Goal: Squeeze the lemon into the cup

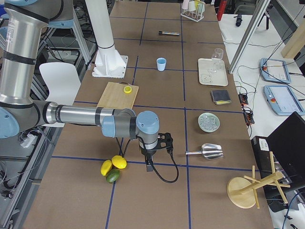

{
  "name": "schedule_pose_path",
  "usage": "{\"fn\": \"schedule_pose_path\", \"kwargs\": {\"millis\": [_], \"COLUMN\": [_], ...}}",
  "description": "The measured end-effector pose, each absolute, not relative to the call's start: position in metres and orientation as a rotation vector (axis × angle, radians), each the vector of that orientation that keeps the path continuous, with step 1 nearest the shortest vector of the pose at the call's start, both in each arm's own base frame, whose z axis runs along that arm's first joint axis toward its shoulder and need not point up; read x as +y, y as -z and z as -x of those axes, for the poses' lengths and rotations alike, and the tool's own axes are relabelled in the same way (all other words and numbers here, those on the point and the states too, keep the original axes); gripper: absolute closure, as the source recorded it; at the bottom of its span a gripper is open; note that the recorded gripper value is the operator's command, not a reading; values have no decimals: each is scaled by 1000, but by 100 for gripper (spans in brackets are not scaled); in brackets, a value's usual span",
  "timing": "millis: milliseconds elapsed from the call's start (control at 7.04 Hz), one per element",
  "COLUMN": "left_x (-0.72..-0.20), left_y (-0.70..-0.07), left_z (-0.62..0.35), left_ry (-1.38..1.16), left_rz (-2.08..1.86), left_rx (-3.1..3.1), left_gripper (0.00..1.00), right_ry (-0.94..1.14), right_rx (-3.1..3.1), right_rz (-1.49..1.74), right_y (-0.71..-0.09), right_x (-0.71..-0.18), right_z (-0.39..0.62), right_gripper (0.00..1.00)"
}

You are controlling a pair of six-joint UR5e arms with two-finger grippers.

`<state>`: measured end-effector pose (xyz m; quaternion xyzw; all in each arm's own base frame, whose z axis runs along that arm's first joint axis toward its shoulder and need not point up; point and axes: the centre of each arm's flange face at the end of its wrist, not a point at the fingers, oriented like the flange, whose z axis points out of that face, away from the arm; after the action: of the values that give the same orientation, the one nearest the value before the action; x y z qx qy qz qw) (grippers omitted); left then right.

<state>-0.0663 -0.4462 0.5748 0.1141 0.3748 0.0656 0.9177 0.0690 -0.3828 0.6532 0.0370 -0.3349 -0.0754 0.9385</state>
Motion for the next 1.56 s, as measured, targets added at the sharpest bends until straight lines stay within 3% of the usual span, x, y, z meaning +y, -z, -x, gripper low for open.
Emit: {"fn": "schedule_pose_path", "kwargs": {"millis": [426, 995, 1563], "left_x": [-450, -447, -447], "left_y": [-565, -567, -560], "left_z": [65, 61, 60], "left_ry": [-164, -176, -184], "left_rz": [-300, -300, -318], "left_rx": [761, 780, 780], "left_gripper": [0, 0, 0], "right_ry": [154, 182, 135], "right_rx": [-693, -779, -825], "right_rz": [-207, -394, -357], "right_y": [-602, -547, -446], "right_x": [-419, -410, -390], "right_z": [-68, -42, 156], "right_gripper": [0, 0, 0]}}
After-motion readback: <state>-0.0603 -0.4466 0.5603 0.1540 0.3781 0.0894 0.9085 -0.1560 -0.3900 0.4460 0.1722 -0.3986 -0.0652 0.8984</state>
